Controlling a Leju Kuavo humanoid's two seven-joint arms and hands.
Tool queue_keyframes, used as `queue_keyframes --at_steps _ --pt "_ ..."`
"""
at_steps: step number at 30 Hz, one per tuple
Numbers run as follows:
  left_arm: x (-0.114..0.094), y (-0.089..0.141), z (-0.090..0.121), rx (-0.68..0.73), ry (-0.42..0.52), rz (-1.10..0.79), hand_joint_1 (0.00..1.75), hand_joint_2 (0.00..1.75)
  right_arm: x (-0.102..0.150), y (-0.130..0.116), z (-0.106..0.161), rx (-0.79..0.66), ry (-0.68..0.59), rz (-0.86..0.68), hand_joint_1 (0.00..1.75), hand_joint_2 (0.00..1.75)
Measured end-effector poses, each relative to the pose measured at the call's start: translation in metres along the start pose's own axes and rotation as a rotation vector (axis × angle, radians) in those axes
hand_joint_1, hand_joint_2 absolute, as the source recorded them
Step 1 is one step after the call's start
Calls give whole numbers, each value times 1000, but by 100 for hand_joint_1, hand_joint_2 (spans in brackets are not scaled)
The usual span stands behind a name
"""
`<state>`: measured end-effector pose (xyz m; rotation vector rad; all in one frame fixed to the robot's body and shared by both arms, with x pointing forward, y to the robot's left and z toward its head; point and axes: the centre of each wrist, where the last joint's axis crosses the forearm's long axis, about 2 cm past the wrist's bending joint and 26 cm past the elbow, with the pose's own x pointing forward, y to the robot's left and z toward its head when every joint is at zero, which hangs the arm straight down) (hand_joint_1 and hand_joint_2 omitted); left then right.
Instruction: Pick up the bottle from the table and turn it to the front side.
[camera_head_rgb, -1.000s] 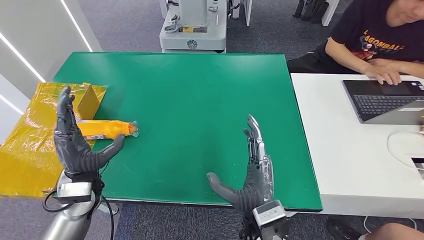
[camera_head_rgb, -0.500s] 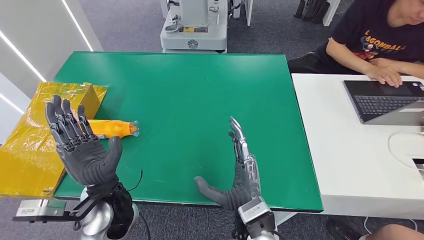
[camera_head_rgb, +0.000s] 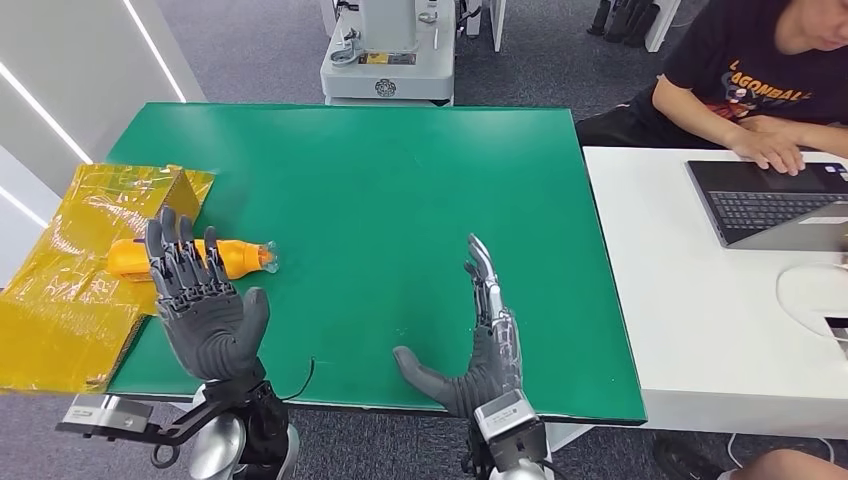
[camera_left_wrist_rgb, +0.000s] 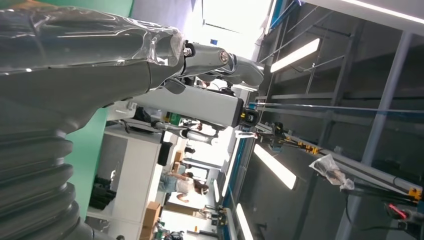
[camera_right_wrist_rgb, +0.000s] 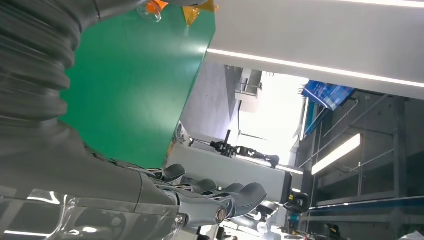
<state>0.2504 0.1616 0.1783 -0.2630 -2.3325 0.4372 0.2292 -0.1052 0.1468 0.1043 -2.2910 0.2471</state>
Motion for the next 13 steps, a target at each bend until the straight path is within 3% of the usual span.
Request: queue_keyframes --at_steps 13 --pt "-4 13 7 18 20 -77 0 175 -2 -2 13 -29 17 15 0 175"
